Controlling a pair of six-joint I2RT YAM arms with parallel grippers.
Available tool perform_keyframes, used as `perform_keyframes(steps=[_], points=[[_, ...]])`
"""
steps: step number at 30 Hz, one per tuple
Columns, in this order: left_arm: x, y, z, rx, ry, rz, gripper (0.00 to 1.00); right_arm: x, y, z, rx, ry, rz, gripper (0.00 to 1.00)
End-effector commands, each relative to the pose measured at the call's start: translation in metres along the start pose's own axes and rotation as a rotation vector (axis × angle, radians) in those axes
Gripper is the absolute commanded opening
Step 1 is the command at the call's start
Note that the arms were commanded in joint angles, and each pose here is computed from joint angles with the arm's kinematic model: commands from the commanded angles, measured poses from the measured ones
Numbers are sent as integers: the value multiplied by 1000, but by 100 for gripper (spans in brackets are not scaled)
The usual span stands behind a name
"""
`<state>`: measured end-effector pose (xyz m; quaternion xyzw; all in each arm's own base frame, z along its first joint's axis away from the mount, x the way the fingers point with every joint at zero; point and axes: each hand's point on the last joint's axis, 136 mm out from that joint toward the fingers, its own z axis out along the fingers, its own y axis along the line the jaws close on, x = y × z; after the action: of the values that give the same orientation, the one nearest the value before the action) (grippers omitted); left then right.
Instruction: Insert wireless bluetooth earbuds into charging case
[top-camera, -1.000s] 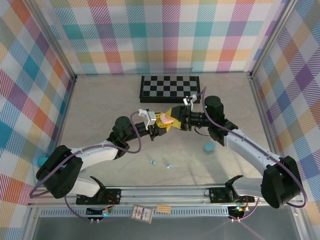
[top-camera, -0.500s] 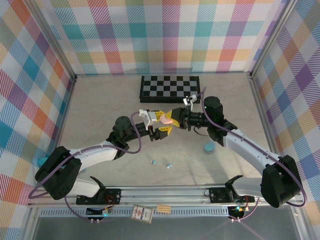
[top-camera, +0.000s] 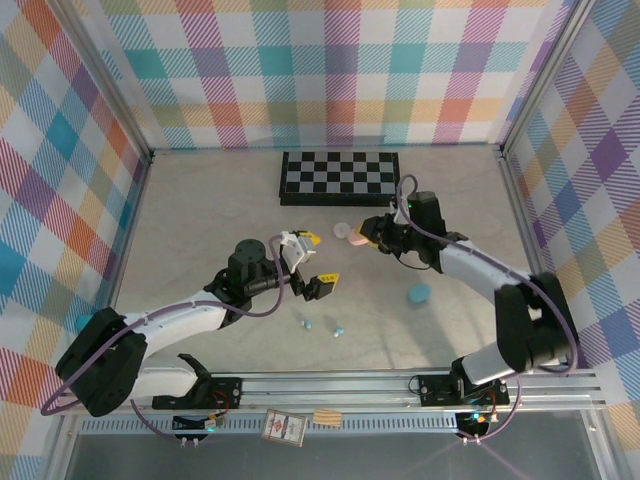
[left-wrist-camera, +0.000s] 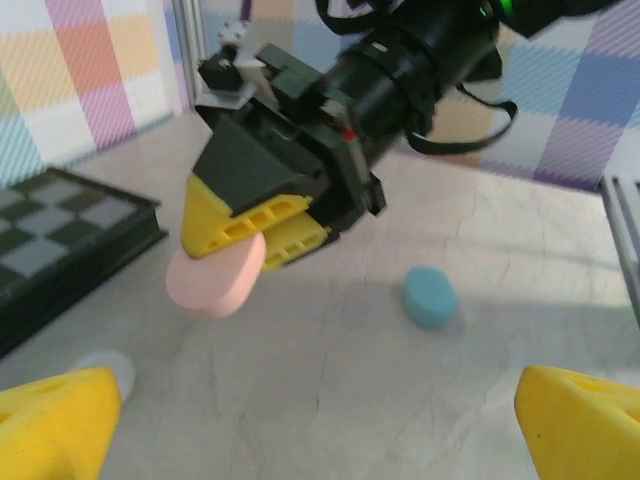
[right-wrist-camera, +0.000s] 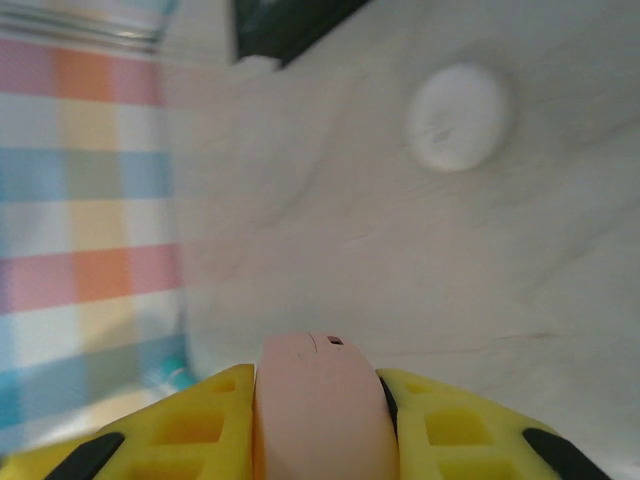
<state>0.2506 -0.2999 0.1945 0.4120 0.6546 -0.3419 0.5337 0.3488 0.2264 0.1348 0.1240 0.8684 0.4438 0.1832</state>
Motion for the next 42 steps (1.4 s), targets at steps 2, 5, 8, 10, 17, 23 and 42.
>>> perform_keyframes(steps=[2, 5, 8, 10, 17, 23, 42], points=[[19, -4, -2, -20, 101, 28, 100, -34, -15, 15, 105, -66, -92, 27], [22, -4, -2, -27, 112, 24, 100, -51, -33, 31, 140, -70, -66, 27], [22, -3, -2, -31, 112, 24, 100, -62, -54, 47, 175, -63, -27, 27], [22, -3, -2, -31, 113, 23, 100, -66, -66, 58, 186, -50, -4, 28], [21, -2, -1, -33, 113, 21, 100, -72, -94, 73, 242, -39, 9, 34], [16, -5, 6, -27, 93, 17, 100, -73, -94, 44, 340, -82, -88, 63], [3, -38, 40, 49, 30, 21, 100, 40, -163, -152, 846, -288, 71, 86]])
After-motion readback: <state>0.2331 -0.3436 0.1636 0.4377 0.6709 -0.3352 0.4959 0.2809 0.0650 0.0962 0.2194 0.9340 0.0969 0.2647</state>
